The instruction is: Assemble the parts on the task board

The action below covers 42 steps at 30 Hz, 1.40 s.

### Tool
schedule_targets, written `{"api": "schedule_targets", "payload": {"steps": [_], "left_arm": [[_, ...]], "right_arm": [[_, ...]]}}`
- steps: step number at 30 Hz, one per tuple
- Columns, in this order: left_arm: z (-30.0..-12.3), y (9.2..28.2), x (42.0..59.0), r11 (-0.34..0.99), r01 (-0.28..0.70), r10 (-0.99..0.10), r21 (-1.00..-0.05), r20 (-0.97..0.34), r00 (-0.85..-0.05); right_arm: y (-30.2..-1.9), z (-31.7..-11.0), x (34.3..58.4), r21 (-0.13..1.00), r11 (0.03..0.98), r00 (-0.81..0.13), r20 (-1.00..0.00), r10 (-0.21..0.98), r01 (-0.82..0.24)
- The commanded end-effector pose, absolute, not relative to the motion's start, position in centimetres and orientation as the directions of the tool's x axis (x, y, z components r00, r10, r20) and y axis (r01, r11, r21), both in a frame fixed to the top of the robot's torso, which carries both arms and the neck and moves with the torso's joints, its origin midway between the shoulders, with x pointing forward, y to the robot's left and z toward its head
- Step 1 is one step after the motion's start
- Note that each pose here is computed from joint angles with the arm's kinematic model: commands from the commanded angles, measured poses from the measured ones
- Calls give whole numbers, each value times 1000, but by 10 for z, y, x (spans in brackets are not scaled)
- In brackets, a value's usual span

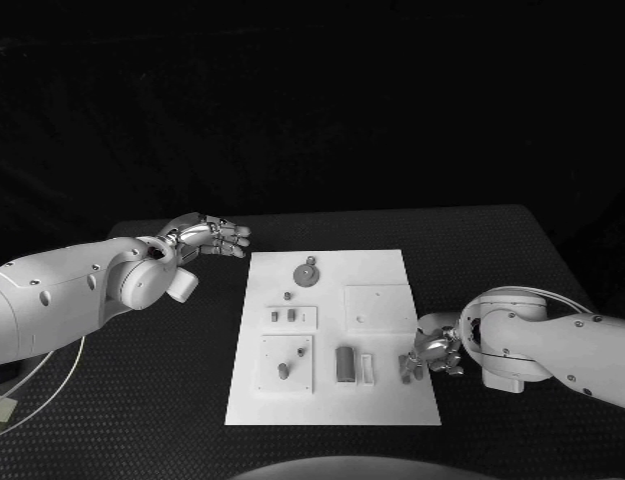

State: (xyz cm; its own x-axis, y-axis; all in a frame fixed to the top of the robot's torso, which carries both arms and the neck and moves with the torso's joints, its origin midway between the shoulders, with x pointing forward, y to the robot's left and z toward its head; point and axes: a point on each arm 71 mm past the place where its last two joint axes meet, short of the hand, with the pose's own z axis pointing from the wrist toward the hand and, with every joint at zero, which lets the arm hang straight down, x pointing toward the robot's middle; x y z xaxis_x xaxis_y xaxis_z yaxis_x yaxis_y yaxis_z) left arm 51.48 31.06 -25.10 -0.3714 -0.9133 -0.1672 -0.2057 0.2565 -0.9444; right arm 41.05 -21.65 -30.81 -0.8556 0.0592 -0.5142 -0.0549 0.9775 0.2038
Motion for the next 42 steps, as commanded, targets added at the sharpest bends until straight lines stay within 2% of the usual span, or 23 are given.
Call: {"api": "schedule_targets", "payload": {"steps": [1, 5, 11, 19, 30, 36, 42], "left_arm": [[-250, 308, 515, 249, -199, -909, -948, -158, -386], [-250, 308, 515, 249, -200, -909, -948, -158, -386], [-250, 307, 515, 249, -199, -909, -948, -157, -387], [-250, 309, 514, 250, -201, -909, -947, -158, -385], [-250, 308, 514, 250, -203, -908, -947, -157, -387], [-250, 308, 514, 250, -205, -907, -946, -154, -392], [-250, 307, 513, 250, -206, -906, -946, -154, -394]], "right_arm": [[-218, -308, 413, 161, 983, -847, -531, 12, -87], [-216, -310, 414, 156, 983, -840, -543, 8, -92], [-206, -322, 410, 150, 982, -842, -539, -16, -114], [-205, -330, 413, 90, 984, -813, -578, -72, -152], [-184, -338, 410, -10, 957, -750, -618, -234, -289], [-181, -342, 409, -86, 935, -705, -634, -317, -344], [-184, -343, 408, -91, 935, -713, -623, -322, -342]]}}
